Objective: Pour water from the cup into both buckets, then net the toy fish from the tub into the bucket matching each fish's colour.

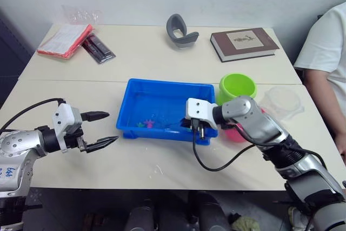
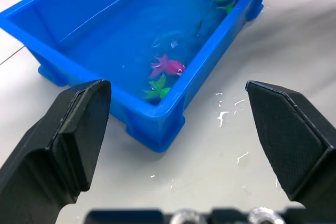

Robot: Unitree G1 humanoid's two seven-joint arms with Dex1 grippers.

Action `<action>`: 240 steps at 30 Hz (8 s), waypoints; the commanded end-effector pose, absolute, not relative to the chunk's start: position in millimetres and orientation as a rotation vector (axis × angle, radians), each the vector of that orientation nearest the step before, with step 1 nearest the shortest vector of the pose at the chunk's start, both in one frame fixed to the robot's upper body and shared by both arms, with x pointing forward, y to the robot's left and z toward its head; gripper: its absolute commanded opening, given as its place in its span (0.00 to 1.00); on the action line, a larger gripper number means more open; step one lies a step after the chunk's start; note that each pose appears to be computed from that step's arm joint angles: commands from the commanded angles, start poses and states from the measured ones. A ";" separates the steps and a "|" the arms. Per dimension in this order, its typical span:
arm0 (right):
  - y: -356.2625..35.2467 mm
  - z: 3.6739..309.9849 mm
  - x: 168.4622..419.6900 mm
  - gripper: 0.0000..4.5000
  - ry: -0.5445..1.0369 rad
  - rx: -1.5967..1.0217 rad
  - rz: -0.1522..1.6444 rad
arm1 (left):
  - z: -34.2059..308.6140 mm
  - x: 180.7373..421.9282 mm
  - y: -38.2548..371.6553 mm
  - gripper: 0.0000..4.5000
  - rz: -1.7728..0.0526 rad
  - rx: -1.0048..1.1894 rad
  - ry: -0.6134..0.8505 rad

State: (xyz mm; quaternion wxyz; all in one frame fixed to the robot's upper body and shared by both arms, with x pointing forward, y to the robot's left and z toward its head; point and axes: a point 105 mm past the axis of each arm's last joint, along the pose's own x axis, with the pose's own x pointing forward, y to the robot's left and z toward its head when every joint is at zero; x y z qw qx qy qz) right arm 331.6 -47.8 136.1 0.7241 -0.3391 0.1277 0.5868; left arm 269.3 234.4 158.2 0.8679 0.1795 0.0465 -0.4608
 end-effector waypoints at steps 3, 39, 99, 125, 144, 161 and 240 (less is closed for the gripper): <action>-49.9 160.6 334.0 0.00 0.269 -0.645 1.282 | 168.0 268.3 234.8 0.98 -0.950 0.385 0.058; -240.2 220.2 232.9 0.00 0.050 -0.278 0.622 | 203.7 307.0 135.9 0.98 -1.279 0.228 -0.097; -289.3 166.1 208.5 0.00 -0.236 -1.649 0.345 | 181.0 313.1 127.6 0.98 -1.305 0.198 -0.114; -168.2 220.1 274.5 0.00 -0.102 -1.234 0.955 | 173.0 302.9 167.7 0.98 -1.167 0.255 -0.082; -152.9 188.6 318.0 0.00 0.122 -1.664 1.230 | 161.1 289.8 167.0 0.98 -1.144 0.245 -0.032; -134.1 197.2 307.3 0.00 0.268 -1.427 1.323 | 159.9 289.6 168.3 0.98 -1.129 0.244 -0.036; -266.4 221.9 289.3 0.00 -0.047 -0.513 0.587 | 231.8 318.0 129.0 0.98 -1.232 0.192 -0.190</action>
